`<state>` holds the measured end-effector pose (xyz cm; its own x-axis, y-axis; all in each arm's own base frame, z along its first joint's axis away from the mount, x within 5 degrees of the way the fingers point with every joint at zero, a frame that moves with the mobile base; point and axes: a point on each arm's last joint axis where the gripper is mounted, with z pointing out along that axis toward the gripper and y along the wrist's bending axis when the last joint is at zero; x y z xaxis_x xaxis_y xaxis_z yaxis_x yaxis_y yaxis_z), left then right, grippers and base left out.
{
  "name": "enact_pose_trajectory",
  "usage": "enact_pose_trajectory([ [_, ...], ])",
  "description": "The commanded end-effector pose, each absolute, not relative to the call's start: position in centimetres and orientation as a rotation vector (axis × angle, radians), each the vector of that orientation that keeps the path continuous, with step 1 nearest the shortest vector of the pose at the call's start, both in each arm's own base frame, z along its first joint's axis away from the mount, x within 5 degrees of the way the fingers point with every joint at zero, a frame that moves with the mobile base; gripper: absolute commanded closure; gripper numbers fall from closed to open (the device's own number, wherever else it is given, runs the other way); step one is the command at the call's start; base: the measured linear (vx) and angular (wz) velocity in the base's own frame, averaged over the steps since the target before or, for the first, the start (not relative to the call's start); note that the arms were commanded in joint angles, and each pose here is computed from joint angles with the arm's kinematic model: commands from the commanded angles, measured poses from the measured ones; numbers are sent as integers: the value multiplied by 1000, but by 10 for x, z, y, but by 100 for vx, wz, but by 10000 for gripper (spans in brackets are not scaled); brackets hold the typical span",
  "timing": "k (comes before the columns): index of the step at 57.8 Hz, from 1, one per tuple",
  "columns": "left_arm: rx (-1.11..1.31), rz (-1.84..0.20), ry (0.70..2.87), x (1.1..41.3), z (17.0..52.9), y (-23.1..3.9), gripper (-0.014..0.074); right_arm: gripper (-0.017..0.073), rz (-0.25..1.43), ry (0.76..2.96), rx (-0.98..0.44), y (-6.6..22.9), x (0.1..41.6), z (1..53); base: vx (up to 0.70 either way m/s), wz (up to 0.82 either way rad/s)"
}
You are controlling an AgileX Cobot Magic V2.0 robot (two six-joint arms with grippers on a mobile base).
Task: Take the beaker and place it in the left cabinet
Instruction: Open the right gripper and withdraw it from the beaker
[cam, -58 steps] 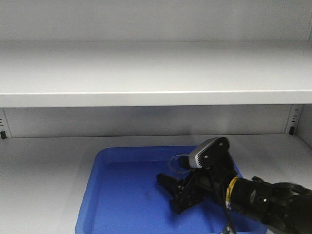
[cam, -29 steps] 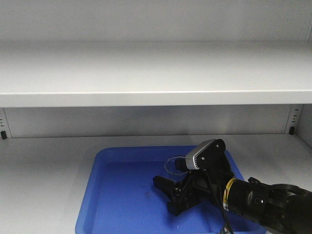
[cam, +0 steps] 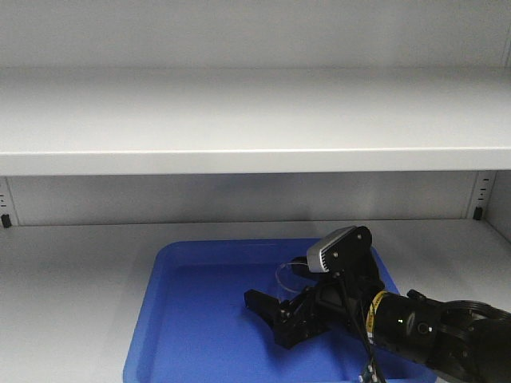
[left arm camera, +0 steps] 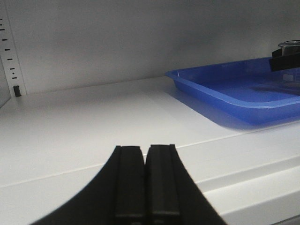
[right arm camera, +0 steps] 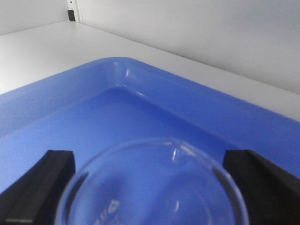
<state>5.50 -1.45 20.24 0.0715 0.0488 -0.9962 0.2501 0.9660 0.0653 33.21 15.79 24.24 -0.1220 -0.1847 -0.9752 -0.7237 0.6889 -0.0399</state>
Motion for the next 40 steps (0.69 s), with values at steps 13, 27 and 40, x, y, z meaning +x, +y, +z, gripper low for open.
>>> enact_pose_trajectory([
  [13, 223, -168, 1413, 54, 205, -14, 592, -119, 536, 1403, -718, 151, 309, 320, 0, 0],
  [27, 223, -168, 1413, 54, 205, -14, 592, 149, 460, 1534, -580, 134, 299, 338, 0, 0],
  [40, 223, -168, 1413, 54, 205, -14, 592, 574, 310, 1703, -394, 109, 288, 349, 0, 0],
])
